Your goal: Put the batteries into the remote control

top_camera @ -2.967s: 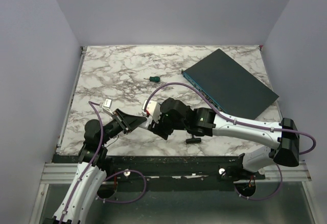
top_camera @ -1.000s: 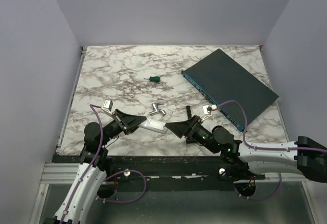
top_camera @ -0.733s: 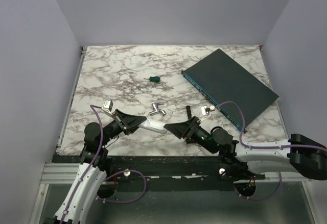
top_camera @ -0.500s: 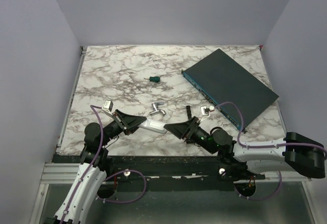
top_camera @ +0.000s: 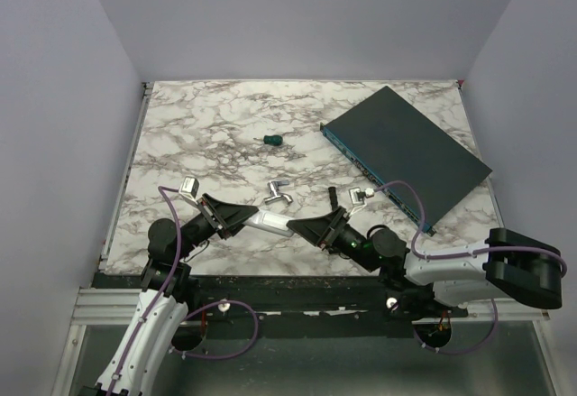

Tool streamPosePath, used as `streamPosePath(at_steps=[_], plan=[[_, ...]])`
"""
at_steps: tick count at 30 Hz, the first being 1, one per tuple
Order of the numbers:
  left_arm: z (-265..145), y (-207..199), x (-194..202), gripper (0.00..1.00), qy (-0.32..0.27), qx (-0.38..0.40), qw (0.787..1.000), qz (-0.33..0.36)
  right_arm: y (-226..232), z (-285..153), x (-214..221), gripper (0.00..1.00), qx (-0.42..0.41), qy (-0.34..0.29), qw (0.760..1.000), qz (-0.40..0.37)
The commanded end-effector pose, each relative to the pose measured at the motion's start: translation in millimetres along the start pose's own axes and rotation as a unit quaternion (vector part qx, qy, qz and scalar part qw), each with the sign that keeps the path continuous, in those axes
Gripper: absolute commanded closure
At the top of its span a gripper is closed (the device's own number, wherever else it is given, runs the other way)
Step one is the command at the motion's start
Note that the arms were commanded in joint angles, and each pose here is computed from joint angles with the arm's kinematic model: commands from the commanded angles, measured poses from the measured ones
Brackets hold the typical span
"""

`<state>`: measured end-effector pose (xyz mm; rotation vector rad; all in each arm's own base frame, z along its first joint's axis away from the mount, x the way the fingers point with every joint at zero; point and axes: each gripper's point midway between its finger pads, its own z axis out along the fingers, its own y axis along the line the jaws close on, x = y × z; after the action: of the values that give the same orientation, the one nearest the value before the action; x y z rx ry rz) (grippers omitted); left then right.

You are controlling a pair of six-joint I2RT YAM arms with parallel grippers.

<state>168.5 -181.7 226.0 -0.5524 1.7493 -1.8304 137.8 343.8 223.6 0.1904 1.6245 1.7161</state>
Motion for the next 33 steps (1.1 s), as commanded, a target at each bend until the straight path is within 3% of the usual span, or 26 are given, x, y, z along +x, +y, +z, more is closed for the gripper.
streamPosePath(at_steps=[1, 25, 31, 33], plan=[[-0.8, -5.6, -1.0, 1.0, -0.006, 0.017, 1.0, -0.001, 7.0, -1.4, 1.1, 0.49, -0.02, 0.0, 1.0, 0.012], [-2.6, -5.5, 0.6, 1.0, -0.005, 0.021, 1.0, 0.001, 6.6, 9.9, 7.7, 0.63, -0.02, 0.008, 1.0, 0.007], [-2.6, -4.4, 0.7, 1.0, -0.005, 0.02, 1.0, 0.006, 3.7, 10.5, 9.4, 0.74, -0.017, 0.01, 1.0, -0.001], [-2.7, -4.3, 1.5, 1.0, -0.002, 0.019, 1.0, 0.009, 1.2, 10.5, 9.6, 0.71, -0.012, 0.011, 1.0, -0.006]])
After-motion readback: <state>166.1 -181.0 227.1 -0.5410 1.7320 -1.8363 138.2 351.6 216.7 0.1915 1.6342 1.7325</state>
